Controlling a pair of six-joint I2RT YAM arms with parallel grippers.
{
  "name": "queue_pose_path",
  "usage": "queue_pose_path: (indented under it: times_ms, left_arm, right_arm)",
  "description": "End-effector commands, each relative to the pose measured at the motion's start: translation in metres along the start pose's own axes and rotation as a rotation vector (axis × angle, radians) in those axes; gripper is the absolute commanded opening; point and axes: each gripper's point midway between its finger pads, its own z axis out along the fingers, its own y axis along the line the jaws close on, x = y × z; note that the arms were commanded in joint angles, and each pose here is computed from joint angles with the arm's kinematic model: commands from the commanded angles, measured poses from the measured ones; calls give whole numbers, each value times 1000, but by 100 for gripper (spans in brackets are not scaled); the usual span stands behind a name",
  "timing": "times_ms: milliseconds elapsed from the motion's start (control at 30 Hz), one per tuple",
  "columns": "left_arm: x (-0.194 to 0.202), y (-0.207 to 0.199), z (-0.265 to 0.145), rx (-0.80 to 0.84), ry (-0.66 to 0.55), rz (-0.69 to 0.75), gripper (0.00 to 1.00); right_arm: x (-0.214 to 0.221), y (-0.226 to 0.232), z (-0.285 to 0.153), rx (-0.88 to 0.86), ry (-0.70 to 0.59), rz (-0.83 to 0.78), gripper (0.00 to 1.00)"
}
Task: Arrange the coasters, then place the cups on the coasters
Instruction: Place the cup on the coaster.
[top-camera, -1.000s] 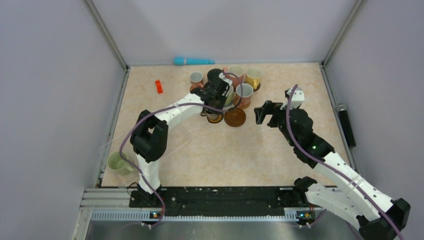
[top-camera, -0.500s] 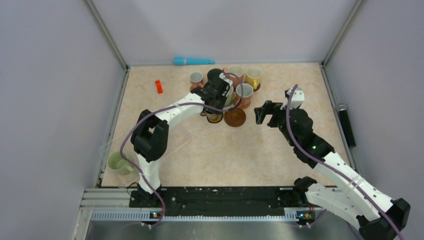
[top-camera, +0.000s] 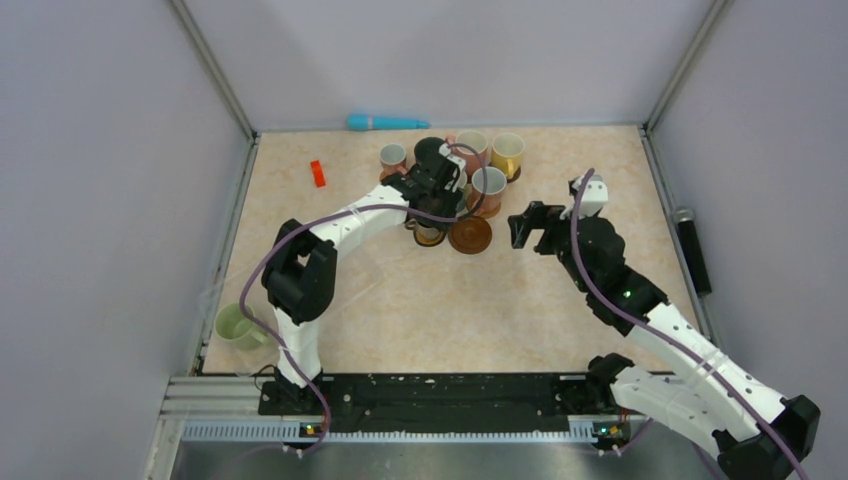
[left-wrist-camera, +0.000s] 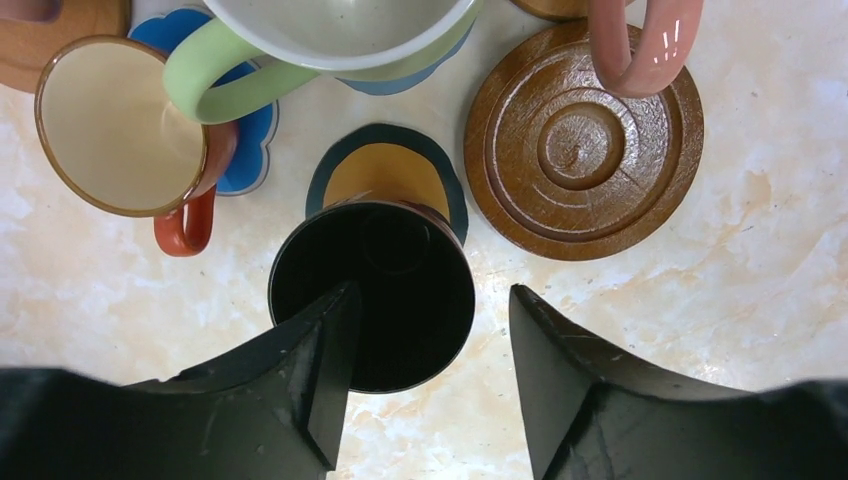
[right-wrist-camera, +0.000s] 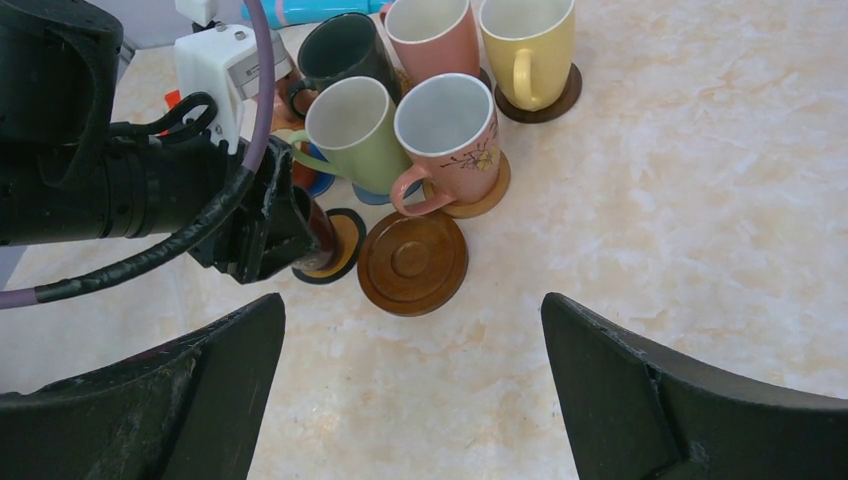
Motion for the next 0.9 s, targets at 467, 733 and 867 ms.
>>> queue_pose_path:
  times_ms: [467,733,867]
  left_arm:
    - [-43,55,-108,-205,-226,-184,87]
    - [3,131,-136,-442,-190,-356,96]
    - [36,167,-152,-520,-194,-521,99]
  right_arm:
    - [-6,4,6,-16,-25,6,98]
    - [-7,3,3,-15,-32,9,98]
    - [-8,4,3,-20,-32,10,98]
